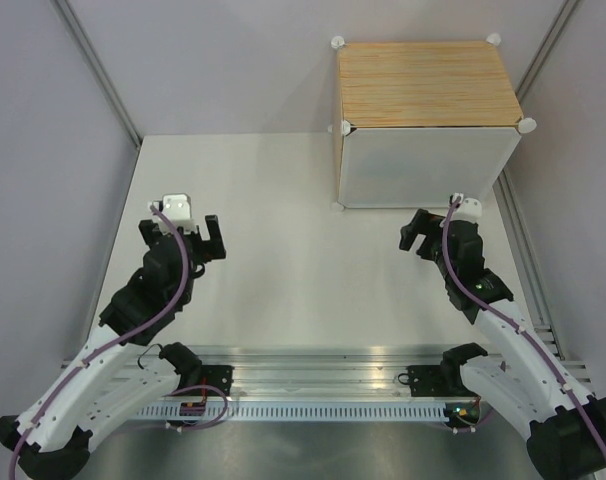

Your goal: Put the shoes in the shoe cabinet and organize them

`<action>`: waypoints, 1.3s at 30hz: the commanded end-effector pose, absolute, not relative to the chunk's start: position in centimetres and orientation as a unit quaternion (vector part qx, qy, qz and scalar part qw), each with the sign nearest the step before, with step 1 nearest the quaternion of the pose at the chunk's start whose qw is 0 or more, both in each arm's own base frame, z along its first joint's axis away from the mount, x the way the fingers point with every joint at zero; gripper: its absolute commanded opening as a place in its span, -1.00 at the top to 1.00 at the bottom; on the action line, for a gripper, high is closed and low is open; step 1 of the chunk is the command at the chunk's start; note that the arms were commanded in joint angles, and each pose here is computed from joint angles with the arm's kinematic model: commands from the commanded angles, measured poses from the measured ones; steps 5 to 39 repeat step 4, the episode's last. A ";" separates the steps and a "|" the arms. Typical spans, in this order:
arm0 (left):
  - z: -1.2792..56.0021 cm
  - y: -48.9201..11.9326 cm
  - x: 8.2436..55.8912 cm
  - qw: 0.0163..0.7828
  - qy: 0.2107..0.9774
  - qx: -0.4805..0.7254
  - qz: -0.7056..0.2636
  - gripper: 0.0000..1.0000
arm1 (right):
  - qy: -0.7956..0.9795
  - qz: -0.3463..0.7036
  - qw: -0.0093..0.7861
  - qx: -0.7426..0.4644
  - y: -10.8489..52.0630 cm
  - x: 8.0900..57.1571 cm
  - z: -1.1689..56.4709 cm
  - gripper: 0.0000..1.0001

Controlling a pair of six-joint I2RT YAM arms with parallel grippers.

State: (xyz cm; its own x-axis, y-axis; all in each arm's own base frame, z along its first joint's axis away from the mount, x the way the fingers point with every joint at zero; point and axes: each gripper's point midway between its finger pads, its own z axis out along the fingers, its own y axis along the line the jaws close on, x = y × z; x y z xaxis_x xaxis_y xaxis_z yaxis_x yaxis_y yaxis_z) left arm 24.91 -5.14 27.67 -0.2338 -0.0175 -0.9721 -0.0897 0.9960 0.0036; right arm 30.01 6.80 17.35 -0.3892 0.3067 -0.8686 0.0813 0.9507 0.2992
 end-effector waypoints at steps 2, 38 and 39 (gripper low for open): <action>28.6 -4.8 25.1 0.633 0.772 -0.051 0.029 -0.99 | 0.820 0.099 0.550 0.124 6.4 30.1 18.0 -0.96; 28.4 -4.8 25.2 0.632 0.773 -0.049 0.030 -0.99 | 0.819 0.103 0.552 0.122 6.6 30.1 18.2 -0.96; 28.4 -4.8 25.2 0.632 0.773 -0.049 0.030 -0.99 | 0.819 0.103 0.552 0.122 6.6 30.1 18.2 -0.96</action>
